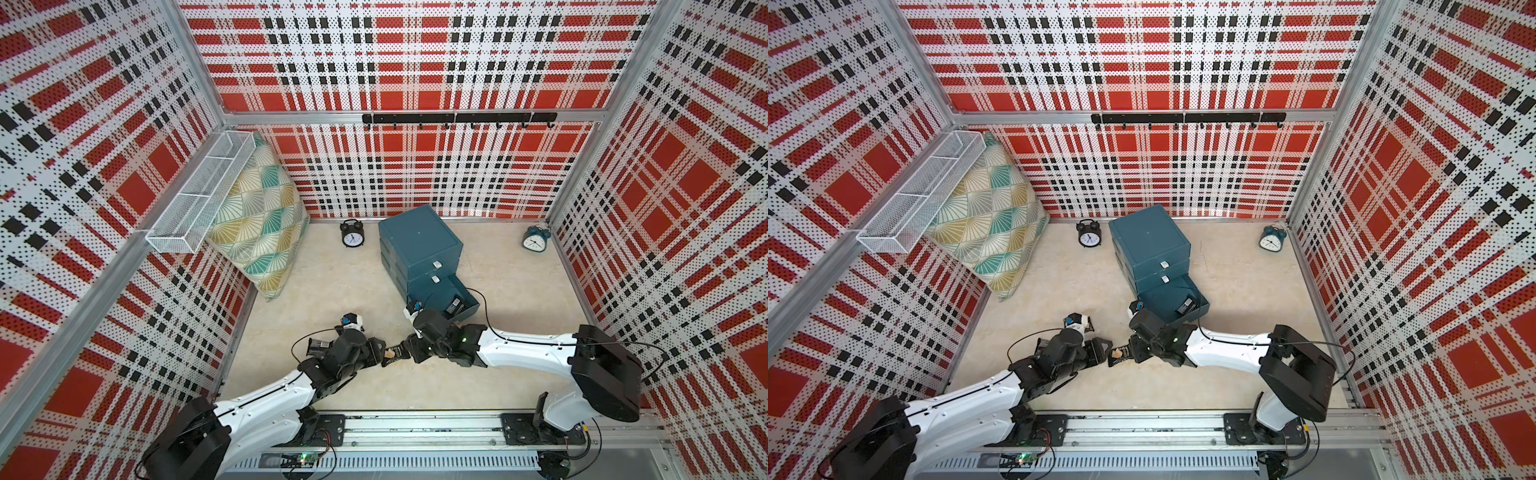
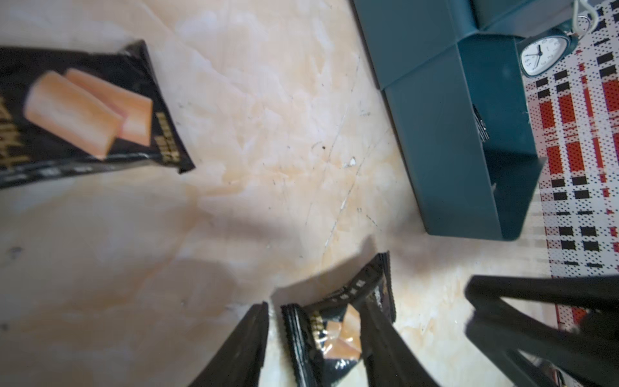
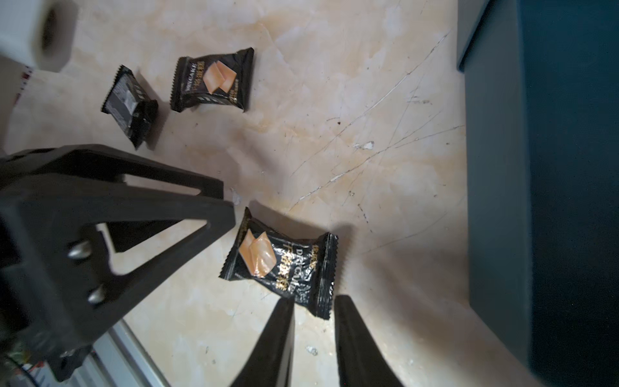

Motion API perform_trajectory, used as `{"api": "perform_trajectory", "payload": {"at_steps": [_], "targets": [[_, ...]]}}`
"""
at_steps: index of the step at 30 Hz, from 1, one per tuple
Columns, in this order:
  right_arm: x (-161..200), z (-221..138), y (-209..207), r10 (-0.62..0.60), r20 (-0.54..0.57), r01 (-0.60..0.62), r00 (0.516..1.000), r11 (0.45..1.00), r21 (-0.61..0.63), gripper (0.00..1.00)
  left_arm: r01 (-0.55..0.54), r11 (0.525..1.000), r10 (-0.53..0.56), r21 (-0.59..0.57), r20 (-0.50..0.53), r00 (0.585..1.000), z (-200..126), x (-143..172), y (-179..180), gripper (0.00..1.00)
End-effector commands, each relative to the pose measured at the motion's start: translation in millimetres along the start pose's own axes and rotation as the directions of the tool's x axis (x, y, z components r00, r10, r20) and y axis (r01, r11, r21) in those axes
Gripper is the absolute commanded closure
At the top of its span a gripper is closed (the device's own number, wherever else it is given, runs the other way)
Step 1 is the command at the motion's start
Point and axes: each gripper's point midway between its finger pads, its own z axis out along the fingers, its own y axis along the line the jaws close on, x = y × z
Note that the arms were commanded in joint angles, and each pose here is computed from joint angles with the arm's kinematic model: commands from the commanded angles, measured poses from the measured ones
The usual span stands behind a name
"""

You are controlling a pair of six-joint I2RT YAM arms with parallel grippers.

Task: Place the cookies into the drawer by color
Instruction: Pick up the cookie at the center of the board.

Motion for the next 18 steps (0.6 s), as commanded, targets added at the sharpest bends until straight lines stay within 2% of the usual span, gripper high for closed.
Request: {"api": "perform_trajectory", "payload": {"at_steps": [1, 5, 11, 13, 18], "targets": [[-2.5, 7.6, -2.4, 0.017, -0.003, -0.017, 1.0, 0.999, 0.038, 0.76, 0.02, 0.999, -0.02, 0.032, 0.0, 1.0, -1.2, 5.7, -7.2, 0.51], [2.6, 19.0, -3.9, 0.018, -0.033, -0.016, 0.999, 0.998, 0.054, 0.79, 0.026, 0.999, -0.026, 0.028, -0.004, 1.0, 3.2, 10.6, -5.4, 0.62], [12.0, 32.1, -7.2, 0.014, -0.069, -0.009, 0.998, 0.997, 0.074, 0.79, 0.016, 1.0, -0.016, -0.018, -0.002, 1.0, 11.6, 12.0, 3.5, 0.64], [16.6, 34.7, -6.3, 0.049, -0.085, -0.044, 0.995, 0.997, 0.069, 0.84, 0.01, 0.999, -0.01, -0.04, 0.0, 1.0, 13.7, 11.9, 7.3, 0.66], [24.2, 40.8, -6.6, 0.068, -0.1, -0.062, 0.993, 0.996, 0.061, 0.84, 0.0, 0.996, -0.001, -0.086, -0.004, 1.0, 18.2, 14.8, 18.5, 0.7]]}}
